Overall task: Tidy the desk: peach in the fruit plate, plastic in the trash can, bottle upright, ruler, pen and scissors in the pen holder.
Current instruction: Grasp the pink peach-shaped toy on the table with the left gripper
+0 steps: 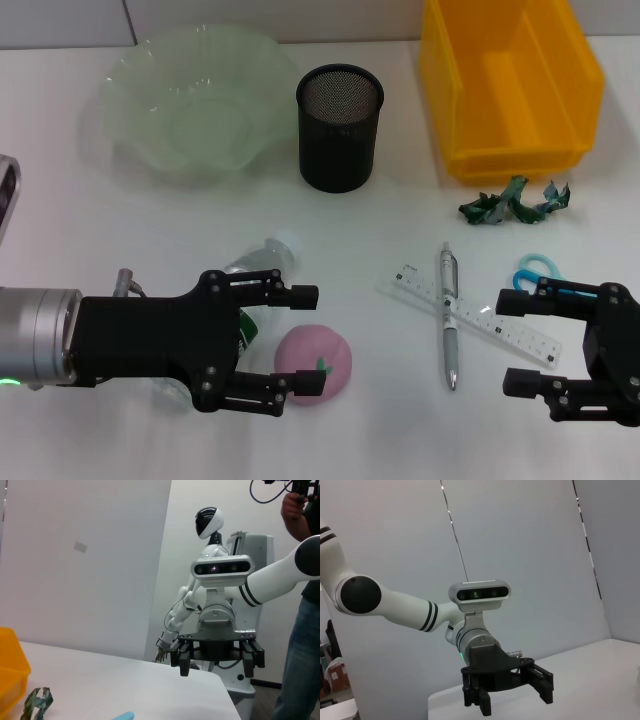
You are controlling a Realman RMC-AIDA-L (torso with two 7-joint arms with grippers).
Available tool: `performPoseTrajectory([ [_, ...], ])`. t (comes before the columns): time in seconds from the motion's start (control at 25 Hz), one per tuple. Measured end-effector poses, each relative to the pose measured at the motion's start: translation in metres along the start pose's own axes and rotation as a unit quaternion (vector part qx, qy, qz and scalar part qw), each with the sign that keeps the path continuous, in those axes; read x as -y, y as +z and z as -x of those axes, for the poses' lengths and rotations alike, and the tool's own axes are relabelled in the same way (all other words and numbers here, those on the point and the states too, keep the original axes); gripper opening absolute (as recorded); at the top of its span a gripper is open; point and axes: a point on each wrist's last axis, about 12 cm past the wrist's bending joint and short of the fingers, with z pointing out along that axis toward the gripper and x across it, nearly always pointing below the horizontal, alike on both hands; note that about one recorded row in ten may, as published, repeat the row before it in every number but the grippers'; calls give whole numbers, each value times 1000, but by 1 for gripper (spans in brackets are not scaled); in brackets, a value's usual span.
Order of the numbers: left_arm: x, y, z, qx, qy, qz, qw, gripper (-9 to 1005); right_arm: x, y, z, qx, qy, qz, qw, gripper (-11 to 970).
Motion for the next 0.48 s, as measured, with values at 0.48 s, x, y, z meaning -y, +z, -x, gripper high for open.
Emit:
performPoseTrajectory([
  [0.48,1,-3,-1,-3,-3,2,1000,797,1,3,0,1,-1,-2,1000,752],
])
